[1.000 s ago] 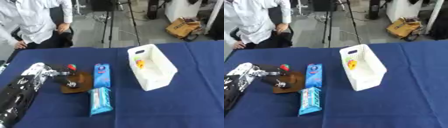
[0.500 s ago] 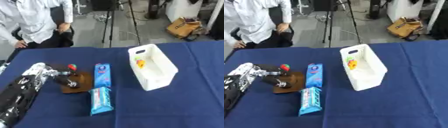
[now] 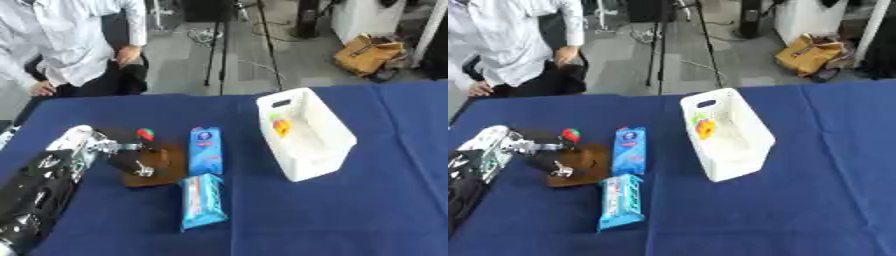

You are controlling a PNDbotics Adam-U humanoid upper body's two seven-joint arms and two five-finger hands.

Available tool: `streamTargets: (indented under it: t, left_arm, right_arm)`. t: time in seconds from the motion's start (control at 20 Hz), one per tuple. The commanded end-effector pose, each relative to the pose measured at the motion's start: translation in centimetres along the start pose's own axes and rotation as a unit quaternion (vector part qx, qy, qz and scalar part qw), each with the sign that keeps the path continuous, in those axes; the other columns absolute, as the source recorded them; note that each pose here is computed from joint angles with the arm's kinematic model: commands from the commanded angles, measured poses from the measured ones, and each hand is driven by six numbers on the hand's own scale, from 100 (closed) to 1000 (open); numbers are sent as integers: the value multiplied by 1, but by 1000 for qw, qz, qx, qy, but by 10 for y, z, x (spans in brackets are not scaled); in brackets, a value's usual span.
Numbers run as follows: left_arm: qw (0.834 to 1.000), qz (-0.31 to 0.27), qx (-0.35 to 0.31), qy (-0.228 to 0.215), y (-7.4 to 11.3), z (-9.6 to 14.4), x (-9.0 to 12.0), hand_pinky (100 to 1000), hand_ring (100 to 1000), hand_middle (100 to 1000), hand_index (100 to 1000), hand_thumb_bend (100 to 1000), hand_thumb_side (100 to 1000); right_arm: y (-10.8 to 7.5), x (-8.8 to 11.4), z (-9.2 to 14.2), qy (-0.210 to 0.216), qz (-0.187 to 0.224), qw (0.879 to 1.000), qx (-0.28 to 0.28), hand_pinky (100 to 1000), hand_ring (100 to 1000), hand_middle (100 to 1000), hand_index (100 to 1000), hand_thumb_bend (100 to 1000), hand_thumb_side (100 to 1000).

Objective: Pick up objects on the table and place them in the box.

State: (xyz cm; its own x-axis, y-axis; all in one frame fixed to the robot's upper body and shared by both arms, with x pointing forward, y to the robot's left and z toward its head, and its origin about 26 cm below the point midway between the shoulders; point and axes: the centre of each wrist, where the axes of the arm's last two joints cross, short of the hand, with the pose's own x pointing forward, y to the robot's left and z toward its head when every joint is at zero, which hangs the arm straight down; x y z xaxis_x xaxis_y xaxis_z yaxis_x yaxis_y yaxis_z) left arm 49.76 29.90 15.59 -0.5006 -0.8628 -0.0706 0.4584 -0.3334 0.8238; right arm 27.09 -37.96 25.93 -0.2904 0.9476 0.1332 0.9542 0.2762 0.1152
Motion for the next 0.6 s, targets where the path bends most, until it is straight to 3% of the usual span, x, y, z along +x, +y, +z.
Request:
streamTargets:
  t: [0.05, 0.2, 0.45, 0.6]
  left_arm:
    - [1000, -10, -10, -2, 5, 0, 2, 653, 733, 863, 1000, 437, 841]
    - [1000, -10, -9, -2, 4, -2, 3, 617, 705, 839, 1000, 441, 827]
    - [1000, -12, -10, 2, 2, -5, 5, 517, 628, 793, 1000, 380, 672]
    - [1000, -9, -7, 2, 2, -5, 5, 469, 600, 770, 1000, 373, 682]
  right_arm:
    - [-2, 0, -10, -6, -1, 1000, -13, 795, 804, 773, 671, 100, 829]
    - [-3, 0, -9, -5, 0, 1000, -14, 795, 803, 773, 670, 100, 829]
    - [-3, -1, -11, -5, 1, 1000, -16, 795, 802, 771, 666, 100, 830]
    - [-4, -1, -10, -3, 2, 1000, -17, 794, 802, 770, 664, 100, 829]
